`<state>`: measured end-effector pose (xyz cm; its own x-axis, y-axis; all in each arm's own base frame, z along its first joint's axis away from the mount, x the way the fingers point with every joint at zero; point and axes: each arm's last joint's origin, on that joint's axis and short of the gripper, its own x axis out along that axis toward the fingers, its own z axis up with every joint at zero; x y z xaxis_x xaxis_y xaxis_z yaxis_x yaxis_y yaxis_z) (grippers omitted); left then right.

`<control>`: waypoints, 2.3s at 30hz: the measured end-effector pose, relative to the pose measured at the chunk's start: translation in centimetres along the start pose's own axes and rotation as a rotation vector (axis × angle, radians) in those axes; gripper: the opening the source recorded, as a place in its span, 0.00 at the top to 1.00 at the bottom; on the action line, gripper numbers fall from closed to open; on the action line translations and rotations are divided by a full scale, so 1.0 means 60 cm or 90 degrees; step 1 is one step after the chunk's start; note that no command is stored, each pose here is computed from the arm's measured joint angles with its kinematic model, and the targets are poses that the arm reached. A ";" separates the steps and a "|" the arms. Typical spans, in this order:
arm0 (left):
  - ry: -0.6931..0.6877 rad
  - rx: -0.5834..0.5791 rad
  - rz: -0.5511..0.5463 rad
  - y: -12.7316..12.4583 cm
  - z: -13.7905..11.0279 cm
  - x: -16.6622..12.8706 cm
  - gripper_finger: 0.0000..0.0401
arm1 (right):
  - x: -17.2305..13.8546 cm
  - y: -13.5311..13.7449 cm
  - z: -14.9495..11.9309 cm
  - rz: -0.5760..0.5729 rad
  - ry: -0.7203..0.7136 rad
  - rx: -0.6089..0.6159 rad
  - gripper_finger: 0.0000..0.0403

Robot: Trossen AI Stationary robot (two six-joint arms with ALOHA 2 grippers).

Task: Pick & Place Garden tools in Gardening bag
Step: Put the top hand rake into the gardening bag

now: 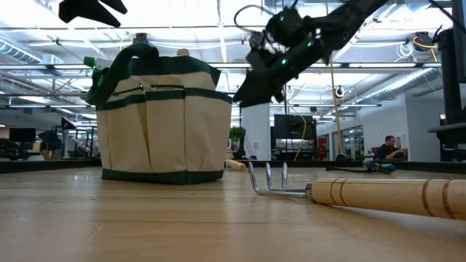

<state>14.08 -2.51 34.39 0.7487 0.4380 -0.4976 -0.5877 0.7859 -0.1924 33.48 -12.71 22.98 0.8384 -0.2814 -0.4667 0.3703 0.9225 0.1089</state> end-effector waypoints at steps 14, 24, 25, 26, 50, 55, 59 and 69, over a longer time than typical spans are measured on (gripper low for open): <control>-0.020 -0.007 -0.003 0.023 0.003 -0.022 0.50 | 0.114 -0.047 -0.015 -0.016 0.064 0.096 0.49; -0.027 0.002 0.008 0.029 0.003 -0.026 0.50 | 0.130 -0.064 -0.053 -0.048 0.142 0.182 0.49; -0.030 0.002 0.011 0.030 0.003 -0.026 0.50 | 0.132 -0.064 -0.054 -0.049 0.144 0.186 0.49; -0.032 0.003 0.014 0.030 0.003 -0.027 0.50 | 0.133 -0.064 -0.058 -0.052 0.153 0.193 0.49; -0.051 -0.007 0.030 0.032 0.005 -0.028 0.50 | 0.141 -0.043 -0.079 -0.076 0.196 0.107 0.49; -0.051 -0.008 0.030 0.032 0.005 -0.028 0.50 | 0.155 -0.043 -0.106 -0.100 0.236 0.116 0.49; -0.051 -0.009 0.030 0.032 0.005 -0.028 0.50 | 0.155 -0.043 -0.108 -0.103 0.239 0.114 0.49; -0.051 -0.014 0.029 0.032 0.005 -0.028 0.50 | 0.153 -0.044 -0.111 -0.113 0.253 0.139 0.70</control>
<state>11.81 -1.60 35.11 0.7426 0.5078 -0.4367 -0.6278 0.7549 -0.1897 37.52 -15.99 12.57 0.5531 -0.2669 -0.7892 0.6041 0.7808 0.1594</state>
